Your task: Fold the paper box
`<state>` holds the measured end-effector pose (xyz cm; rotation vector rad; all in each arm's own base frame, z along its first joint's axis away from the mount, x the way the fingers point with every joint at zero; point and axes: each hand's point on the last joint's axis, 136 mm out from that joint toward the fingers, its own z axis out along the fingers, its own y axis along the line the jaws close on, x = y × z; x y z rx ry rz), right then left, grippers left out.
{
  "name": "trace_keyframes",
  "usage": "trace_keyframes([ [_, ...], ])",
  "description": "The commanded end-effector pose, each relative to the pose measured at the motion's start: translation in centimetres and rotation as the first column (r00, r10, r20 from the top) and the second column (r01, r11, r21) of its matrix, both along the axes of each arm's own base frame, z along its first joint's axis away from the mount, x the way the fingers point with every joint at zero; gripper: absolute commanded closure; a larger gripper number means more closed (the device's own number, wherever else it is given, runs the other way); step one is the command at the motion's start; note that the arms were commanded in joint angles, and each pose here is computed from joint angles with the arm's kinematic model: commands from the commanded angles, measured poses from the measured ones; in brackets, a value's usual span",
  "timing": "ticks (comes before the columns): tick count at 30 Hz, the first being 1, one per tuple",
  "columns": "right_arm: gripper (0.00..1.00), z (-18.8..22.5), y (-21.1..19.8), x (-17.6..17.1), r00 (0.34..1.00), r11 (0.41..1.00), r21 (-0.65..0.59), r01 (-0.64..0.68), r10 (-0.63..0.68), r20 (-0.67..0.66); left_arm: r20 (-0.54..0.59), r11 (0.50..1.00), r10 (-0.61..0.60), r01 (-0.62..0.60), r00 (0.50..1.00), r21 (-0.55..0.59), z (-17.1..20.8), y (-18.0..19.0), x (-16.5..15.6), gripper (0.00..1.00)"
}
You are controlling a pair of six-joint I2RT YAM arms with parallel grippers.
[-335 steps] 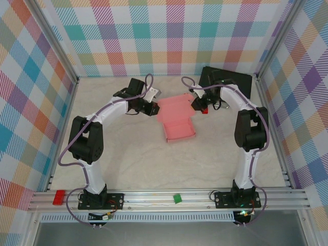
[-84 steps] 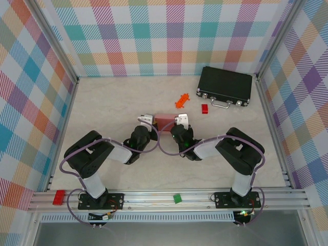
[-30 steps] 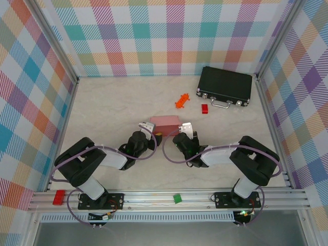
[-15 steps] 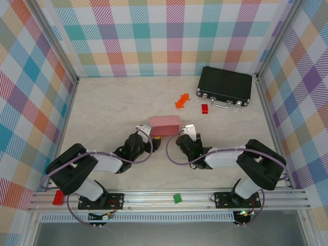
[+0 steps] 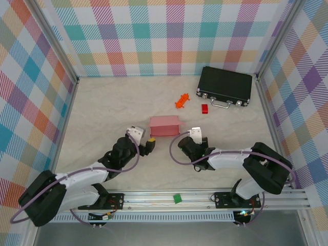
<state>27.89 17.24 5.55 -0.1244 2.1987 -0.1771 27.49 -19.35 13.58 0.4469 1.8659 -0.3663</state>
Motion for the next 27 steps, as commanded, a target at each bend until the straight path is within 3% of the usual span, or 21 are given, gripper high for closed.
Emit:
trace_keyframes([
  [1, 0.34, 0.1, -2.3, 0.1, 0.992, 0.992, -0.023, 0.127, -0.127, -0.015, 0.005, 0.995, 0.089, -0.089, 0.996, 0.043, -0.2, 2.3, -0.4, 0.16],
  [5, 0.32, 0.4, -4.4, 0.5, 0.976, 0.977, -0.009, 0.213, -0.213, -0.042, 0.041, 0.977, 0.213, -0.212, 0.976, -0.023, 2.2, 4.9, -0.3, 0.1],
  [8, 0.32, 0.7, -6.3, 1.0, 0.961, 0.963, 0.017, 0.269, -0.267, -0.078, 0.021, 0.922, 0.386, -0.384, 0.922, -0.05, 3.5, 8.1, 0.3, 0.07],
  [12, 0.32, 2.0, -7.9, 2.4, 0.955, 0.956, 0.052, 0.287, -0.281, -0.096, -0.101, 0.85, 0.517, -0.524, 0.85, -0.059, 3.2, 11.2, 1.6, 0.07],
  [19, 0.32, 4.9, -8.8, 6.1, 0.971, 0.962, 0.161, 0.219, -0.198, -0.136, -0.283, 0.781, 0.584, -0.622, 0.761, -0.059, 2.7, 13.2, 5.4, 0.08],
  [27, 0.32, 9.8, -4.9, 10.3, 0.978, 0.929, 0.369, 0.017, 0.062, -0.199, -0.438, 0.865, 0.415, -0.495, 0.797, -0.081, 4.2, 8.8, 10.8, 0.08],
])
